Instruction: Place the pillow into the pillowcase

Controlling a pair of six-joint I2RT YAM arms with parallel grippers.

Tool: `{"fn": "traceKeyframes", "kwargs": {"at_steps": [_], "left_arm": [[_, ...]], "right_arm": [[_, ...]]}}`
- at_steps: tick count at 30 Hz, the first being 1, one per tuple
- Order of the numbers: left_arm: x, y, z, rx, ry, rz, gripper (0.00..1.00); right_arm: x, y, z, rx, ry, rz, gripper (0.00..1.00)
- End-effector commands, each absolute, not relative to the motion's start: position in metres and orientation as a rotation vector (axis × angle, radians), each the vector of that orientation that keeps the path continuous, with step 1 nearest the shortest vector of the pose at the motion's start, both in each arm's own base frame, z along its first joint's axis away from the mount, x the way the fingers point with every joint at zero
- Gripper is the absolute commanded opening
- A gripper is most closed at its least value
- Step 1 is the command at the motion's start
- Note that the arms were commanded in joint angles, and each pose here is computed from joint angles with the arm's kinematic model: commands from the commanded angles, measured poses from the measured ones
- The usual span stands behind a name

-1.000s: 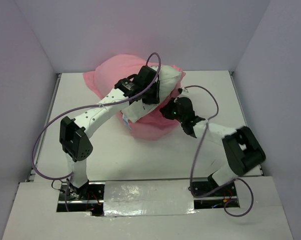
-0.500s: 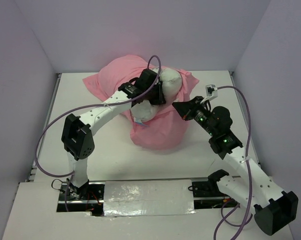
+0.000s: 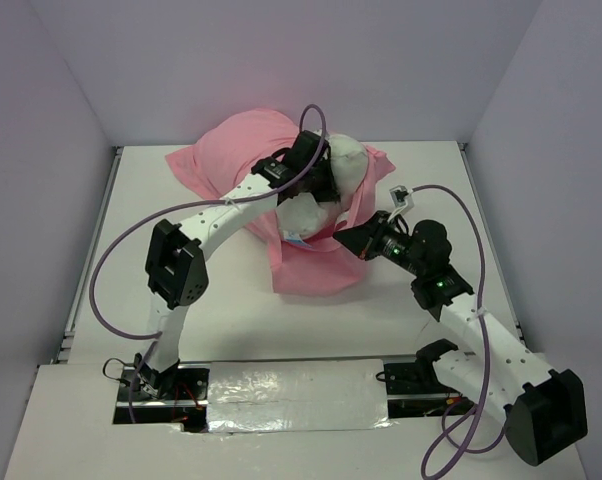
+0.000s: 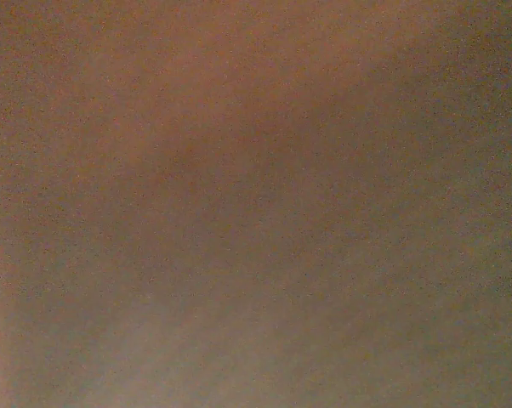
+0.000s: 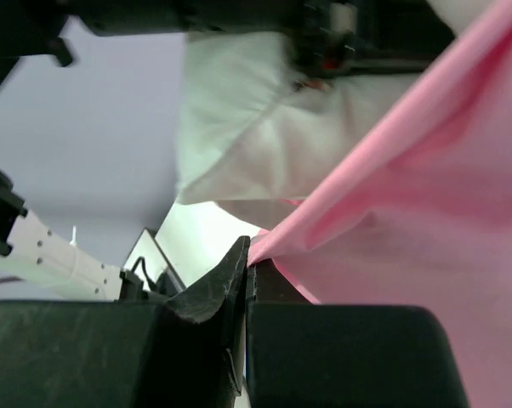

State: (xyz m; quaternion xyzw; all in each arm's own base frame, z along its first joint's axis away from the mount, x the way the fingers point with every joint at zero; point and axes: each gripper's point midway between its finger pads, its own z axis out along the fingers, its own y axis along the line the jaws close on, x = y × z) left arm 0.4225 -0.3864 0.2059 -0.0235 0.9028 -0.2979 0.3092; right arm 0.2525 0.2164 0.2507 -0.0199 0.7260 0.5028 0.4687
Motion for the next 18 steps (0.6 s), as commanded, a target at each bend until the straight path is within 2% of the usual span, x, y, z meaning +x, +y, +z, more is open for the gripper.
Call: {"fn": "traceKeyframes", "kwargs": {"at_steps": [1,4,5,7,10,11,12,14,15,17,18], "left_arm": [[0.499,-0.364,0.236,-0.283,2.094,-0.804,0.23],[0.499,-0.352,0.216,-0.334,2.11,-0.713,0.17],[0.499,-0.342,0.192,-0.372,2.129,-0.657,0.16],[0.496,-0.349,0.174,-0.431,2.101,-0.74,0.12],[0.489,-0.368,0.171,-0.368,2.106,-0.713,0.13],[0.479,-0.362,0.157,-0.358,2.169,-0.612,0.14],[0.48,-0.355,0.156,-0.357,2.149,-0.527,0.16],[0.474,-0.361,0.153,-0.342,2.146,-0.55,0.21],[0.47,-0.368,0.155,-0.332,2.165,-0.628,0.3],[0.468,-0.371,0.161,-0.301,2.18,-0.667,0.56],[0.467,-0.377,0.184,-0.237,2.159,-0.695,0.87]], "right_arm": [[0.196,0.238,0.312,-0.445,1.582,1.395,0.0],[0.183,0.235,0.352,-0.466,1.433,1.433,0.0],[0.178,0.235,0.376,-0.496,1.372,1.447,0.0],[0.158,0.238,0.408,-0.556,1.254,1.56,0.0],[0.155,0.236,0.43,-0.568,1.184,1.6,0.0],[0.154,0.233,0.443,-0.566,1.156,1.601,0.0],[0.156,0.232,0.449,-0.556,1.146,1.614,0.0],[0.141,0.22,0.473,-0.576,1.048,1.67,0.0],[0.138,0.217,0.478,-0.59,1.027,1.667,0.0],[0.153,0.217,0.465,-0.533,1.127,1.64,0.0],[0.167,0.217,0.447,-0.492,1.205,1.567,0.0]]}}
